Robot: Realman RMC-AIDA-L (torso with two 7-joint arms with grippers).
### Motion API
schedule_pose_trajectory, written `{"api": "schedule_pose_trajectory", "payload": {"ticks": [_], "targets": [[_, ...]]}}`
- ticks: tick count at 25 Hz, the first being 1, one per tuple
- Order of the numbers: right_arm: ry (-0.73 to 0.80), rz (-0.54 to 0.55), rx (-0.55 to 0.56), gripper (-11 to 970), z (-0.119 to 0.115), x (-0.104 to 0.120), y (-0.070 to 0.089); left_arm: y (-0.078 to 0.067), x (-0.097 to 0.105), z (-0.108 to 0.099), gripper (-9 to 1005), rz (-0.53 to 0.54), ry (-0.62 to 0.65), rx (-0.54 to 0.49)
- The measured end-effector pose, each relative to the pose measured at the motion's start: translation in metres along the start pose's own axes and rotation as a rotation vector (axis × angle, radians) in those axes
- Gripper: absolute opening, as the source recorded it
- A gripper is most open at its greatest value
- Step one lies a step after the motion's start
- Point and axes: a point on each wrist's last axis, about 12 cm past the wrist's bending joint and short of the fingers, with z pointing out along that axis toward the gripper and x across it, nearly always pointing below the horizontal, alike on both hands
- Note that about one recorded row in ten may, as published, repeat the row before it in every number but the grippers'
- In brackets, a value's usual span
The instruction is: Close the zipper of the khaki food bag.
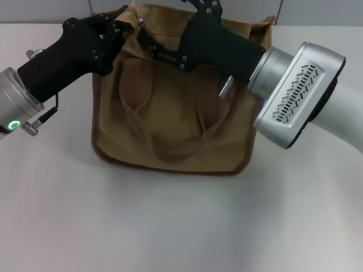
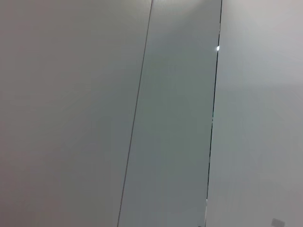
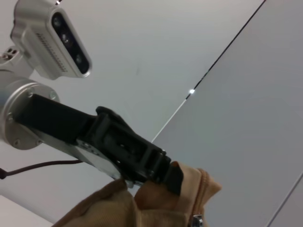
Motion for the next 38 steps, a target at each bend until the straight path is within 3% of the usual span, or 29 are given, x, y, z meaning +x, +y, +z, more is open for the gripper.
{"api": "schedule_pose_trajectory", "payload": {"ticks": [9,15,31,36,38], "targets": [[0.005,-0.004,0.005,768,0.001,0.000,0.000,-0.001,0.000,0.001,41,-0.003,-0.004,0.005],[0.014,-0.002,0.013,558,-0.001,0.002,0.001,-0.001,0.000,0.001,43,-0.003,-0.006,0.008],[-0.005,-0.003,-0.002,376,-0.011,0.001,0.008,-0.002,0.000,0.001,46,-0.005,-0.007,0.011],[-0.022,0.019,0.025,223,-0.014,0.000,0.007,-0.002,0.000,0.001,47,-0.005,-0.008,0.010],[-0.023,0.020,0.024,100,-0.014,0.000,0.007,-0.002,0.000,0.001,48,-0.006,-0.008,0.010]]}}
